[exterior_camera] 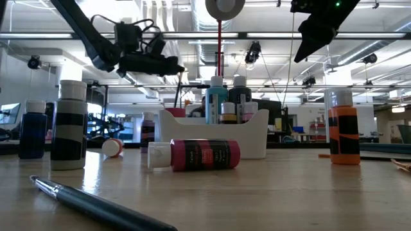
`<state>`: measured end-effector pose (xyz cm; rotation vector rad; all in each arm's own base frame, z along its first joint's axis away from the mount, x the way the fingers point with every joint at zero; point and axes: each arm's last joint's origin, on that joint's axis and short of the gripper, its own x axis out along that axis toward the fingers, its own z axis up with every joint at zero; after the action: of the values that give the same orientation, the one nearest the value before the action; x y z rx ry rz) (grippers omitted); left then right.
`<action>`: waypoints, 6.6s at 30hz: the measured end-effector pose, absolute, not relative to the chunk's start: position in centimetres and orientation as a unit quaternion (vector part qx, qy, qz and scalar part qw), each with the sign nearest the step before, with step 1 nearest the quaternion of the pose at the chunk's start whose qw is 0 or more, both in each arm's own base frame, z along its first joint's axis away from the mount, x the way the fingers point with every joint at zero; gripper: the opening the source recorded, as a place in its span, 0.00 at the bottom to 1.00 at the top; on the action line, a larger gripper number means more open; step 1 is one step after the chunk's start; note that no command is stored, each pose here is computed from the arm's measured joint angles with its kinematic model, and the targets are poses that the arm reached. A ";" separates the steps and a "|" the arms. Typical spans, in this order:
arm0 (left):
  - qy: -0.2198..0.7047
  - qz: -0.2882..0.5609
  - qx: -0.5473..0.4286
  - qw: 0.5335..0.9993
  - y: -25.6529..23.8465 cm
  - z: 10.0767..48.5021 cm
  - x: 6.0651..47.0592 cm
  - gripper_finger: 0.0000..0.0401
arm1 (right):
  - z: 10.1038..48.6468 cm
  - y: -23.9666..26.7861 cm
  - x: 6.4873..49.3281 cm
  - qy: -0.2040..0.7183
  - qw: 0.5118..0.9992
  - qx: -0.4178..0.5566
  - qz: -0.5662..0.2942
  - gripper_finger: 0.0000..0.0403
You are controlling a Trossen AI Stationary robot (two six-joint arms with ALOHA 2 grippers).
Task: Pick & Place Paint Supplies
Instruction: Put the gold paint brush into the red cup
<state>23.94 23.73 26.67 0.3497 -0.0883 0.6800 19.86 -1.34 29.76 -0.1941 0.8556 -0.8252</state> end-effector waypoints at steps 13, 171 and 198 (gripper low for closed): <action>-0.035 0.342 0.152 0.927 23.3 23.6 23.2 0.00 | 29.8 -1.3 19.9 0.401 0.825 -0.090 -0.388 0.22; 0.118 0.167 -0.139 0.969 8.6 30.0 19.8 0.18 | 13.3 0.5 22.0 0.582 0.782 0.135 -0.177 0.03; 0.121 0.165 -0.125 0.971 8.6 29.9 19.8 0.18 | 24.7 0.2 18.1 0.324 0.931 0.120 -0.116 0.02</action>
<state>19.81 8.56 29.92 -0.2519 0.2443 0.3336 18.13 0.21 24.72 0.2466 0.6637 -0.2366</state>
